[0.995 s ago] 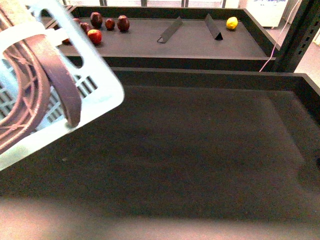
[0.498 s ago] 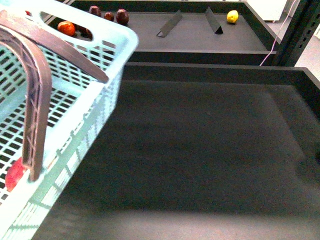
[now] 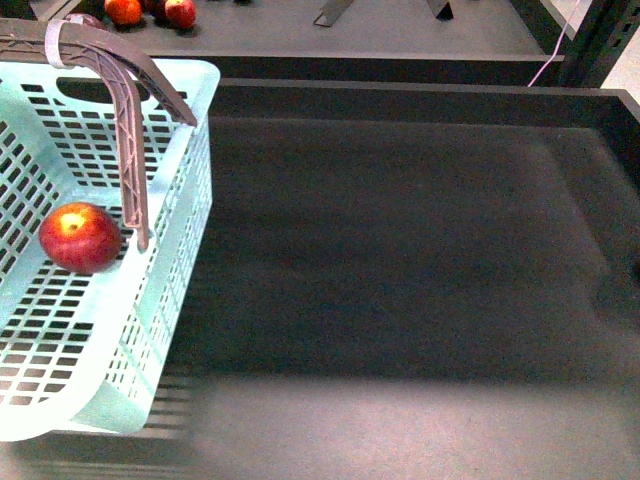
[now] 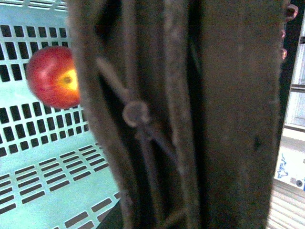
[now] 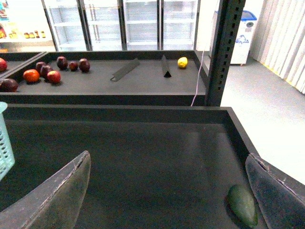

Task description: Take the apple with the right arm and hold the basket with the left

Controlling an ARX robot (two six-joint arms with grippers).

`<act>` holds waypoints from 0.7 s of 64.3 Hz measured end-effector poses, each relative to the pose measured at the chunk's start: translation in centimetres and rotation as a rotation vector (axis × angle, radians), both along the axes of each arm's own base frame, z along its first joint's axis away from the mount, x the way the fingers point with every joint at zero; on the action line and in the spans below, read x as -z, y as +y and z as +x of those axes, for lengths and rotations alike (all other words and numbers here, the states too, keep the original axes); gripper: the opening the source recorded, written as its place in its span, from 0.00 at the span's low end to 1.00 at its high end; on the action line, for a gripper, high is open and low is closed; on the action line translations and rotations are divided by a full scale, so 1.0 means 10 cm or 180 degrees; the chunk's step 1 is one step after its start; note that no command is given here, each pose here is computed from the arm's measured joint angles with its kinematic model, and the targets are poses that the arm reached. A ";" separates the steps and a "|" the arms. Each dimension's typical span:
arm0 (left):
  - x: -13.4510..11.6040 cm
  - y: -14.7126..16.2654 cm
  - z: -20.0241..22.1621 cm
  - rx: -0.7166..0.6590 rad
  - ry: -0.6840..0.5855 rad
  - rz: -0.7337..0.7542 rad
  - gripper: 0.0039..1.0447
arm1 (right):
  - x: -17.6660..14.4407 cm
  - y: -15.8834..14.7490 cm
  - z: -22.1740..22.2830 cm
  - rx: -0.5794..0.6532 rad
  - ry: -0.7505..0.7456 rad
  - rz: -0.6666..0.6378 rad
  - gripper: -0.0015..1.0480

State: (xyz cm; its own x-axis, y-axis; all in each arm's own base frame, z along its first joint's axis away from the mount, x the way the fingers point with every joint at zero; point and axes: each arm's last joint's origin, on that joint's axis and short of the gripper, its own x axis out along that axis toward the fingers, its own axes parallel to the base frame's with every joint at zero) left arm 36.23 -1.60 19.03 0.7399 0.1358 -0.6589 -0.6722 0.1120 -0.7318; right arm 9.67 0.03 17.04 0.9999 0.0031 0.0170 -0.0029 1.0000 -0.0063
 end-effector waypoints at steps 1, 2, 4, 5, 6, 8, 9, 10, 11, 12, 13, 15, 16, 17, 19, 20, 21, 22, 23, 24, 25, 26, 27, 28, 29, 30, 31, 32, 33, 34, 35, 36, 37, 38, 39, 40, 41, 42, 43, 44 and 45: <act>0.01 0.01 0.01 -0.0015 0.0012 0.0004 0.13 | 0.00 0.00 0.00 0.0001 0.0000 0.0000 0.92; 0.03 0.02 0.02 -0.0031 0.0024 0.0009 0.13 | 0.00 0.00 0.00 0.0000 0.0000 0.0001 0.92; 0.08 0.05 0.04 -0.0066 0.0066 0.0021 0.13 | 0.00 0.00 0.00 0.0000 0.0000 0.0000 0.92; 0.09 0.07 0.04 -0.0083 0.0082 0.0029 0.13 | 0.00 0.00 0.00 0.0000 0.0001 0.0001 0.92; 0.11 0.08 0.05 -0.0104 0.0099 0.0037 0.13 | 0.00 0.00 0.00 0.0000 0.0000 0.0000 0.92; 0.16 0.10 0.06 -0.0139 0.0137 0.0053 0.13 | 0.00 0.00 0.00 0.0000 0.0001 0.0000 0.92; 0.16 0.11 0.06 -0.0143 0.0143 0.0055 0.13 | 0.00 0.00 0.00 0.0000 0.0000 0.0000 0.92; 0.18 0.11 0.06 -0.0161 0.0160 0.0065 0.13 | 0.00 0.00 0.00 0.0000 0.0001 0.0000 0.92; 0.19 0.11 0.06 -0.0167 0.0167 0.0070 0.13 | 0.00 0.00 0.00 0.0000 0.0000 0.0001 0.92; 0.21 0.11 0.07 -0.0172 0.0181 0.0070 0.13 | 0.00 0.00 0.00 0.0001 0.0001 0.0000 0.92; 0.21 0.11 0.07 -0.0176 0.0185 0.0066 0.13 | 0.00 0.00 0.00 0.0000 0.0000 0.0000 0.92; 0.23 0.11 0.07 -0.0183 0.0200 0.0057 0.13 | 0.00 0.00 0.00 0.0000 0.0001 0.0000 0.92; 0.24 0.11 0.07 -0.0184 0.0207 0.0055 0.13 | 0.00 0.00 0.00 0.0000 0.0000 0.0000 0.92; 0.25 0.11 0.07 -0.0197 0.0208 0.0041 0.13 | 0.00 0.00 0.00 0.0000 0.0001 0.0000 0.92; 0.25 0.11 0.08 -0.0207 0.0200 0.0031 0.13 | 0.00 0.00 0.00 0.0000 0.0000 0.0000 0.92; 0.26 0.11 0.08 -0.0220 0.0193 0.0015 0.13 | 0.00 0.00 0.00 0.0000 0.0001 0.0000 0.92; 0.26 0.11 0.08 -0.0224 0.0190 0.0009 0.13 | 0.00 0.00 0.00 0.0000 0.0000 0.0000 0.92; 0.26 0.12 0.08 -0.0238 0.0179 -0.0006 0.13 | 0.00 0.00 0.00 0.0000 0.0001 0.0000 0.92; 0.27 0.12 0.08 -0.0240 0.0184 -0.0009 0.13 | 0.00 0.00 0.00 0.0000 0.0000 0.0000 0.92; 0.27 0.12 0.08 -0.0247 0.0176 -0.0022 0.13 | 0.00 0.00 0.00 0.0000 0.0000 0.0000 0.92; 0.29 0.12 0.08 -0.0250 0.0180 -0.0030 0.13 | 0.00 0.00 0.00 0.0000 0.0000 0.0000 0.92; 0.29 0.12 0.08 -0.0249 0.0179 -0.0034 0.13 | 0.00 0.00 0.00 0.0000 0.0001 0.0000 0.92; 0.30 0.12 0.08 -0.0255 0.0178 -0.0038 0.13 | 0.00 0.00 0.00 0.0000 0.0001 0.0000 0.92; 0.31 0.12 0.08 -0.0257 0.0178 -0.0041 0.13 | 0.00 0.00 0.00 0.0000 0.0000 0.0000 0.92; 0.31 0.13 0.09 -0.0254 0.0179 -0.0044 0.13 | 0.00 0.00 0.00 0.0000 0.0000 0.0000 0.92; 0.32 0.13 0.09 -0.0256 0.0186 -0.0046 0.13 | 0.00 0.00 0.00 0.0000 0.0000 0.0000 0.92; 0.32 0.13 0.09 -0.0257 0.0186 -0.0049 0.13 | 0.00 0.00 0.00 0.0000 0.0001 0.0000 0.92; 0.33 0.13 0.09 -0.0251 0.0188 -0.0056 0.13 | 0.00 0.00 0.00 0.0000 0.0000 0.0000 0.92; 0.33 0.14 0.08 -0.0250 0.0186 -0.0059 0.13 | 0.00 0.00 0.00 0.0000 0.0000 0.0000 0.92; 0.34 0.14 0.08 -0.0250 0.0185 -0.0062 0.13 | 0.00 0.00 0.00 0.0000 0.0000 0.0000 0.92; 0.34 0.14 0.08 -0.0242 0.0183 -0.0072 0.13 | 0.00 0.00 0.00 0.0001 0.0000 0.0000 0.92; 0.34 0.14 0.08 -0.0243 0.0183 -0.0073 0.13 | 0.00 0.00 0.00 0.0000 0.0000 0.0000 0.92; 0.35 0.15 0.08 -0.0237 0.0183 -0.0081 0.13 | 0.00 0.00 0.00 0.0000 0.0000 0.0000 0.92; 0.35 0.15 0.07 -0.0233 0.0182 -0.0084 0.13 | 0.00 0.00 0.00 0.0000 0.0000 0.0000 0.92; 0.36 0.15 0.07 -0.0231 0.0183 -0.0085 0.13 | 0.00 0.00 0.00 0.0000 0.0000 0.0000 0.92; 0.36 0.15 0.07 -0.0226 0.0183 -0.0090 0.13 | 0.00 0.00 0.00 0.0000 0.0001 0.0000 0.92; 0.37 0.16 0.06 -0.0226 0.0185 -0.0090 0.13 | 0.00 0.00 0.00 0.0000 0.0000 0.0001 0.92; 0.37 0.16 0.06 -0.0219 0.0188 -0.0093 0.13 | 0.00 0.00 0.00 0.0000 0.0001 0.0000 0.92; 0.38 0.16 0.05 -0.0212 0.0195 -0.0099 0.13 | 0.00 0.00 0.00 0.0000 0.0000 0.0000 0.92; 0.39 0.16 0.05 -0.0206 0.0201 -0.0104 0.13 | 0.00 0.00 0.00 0.0000 0.0001 0.0000 0.92; 0.39 0.16 0.04 -0.0200 0.0203 -0.0104 0.13 | 0.00 0.00 0.00 0.0000 0.0000 0.0000 0.92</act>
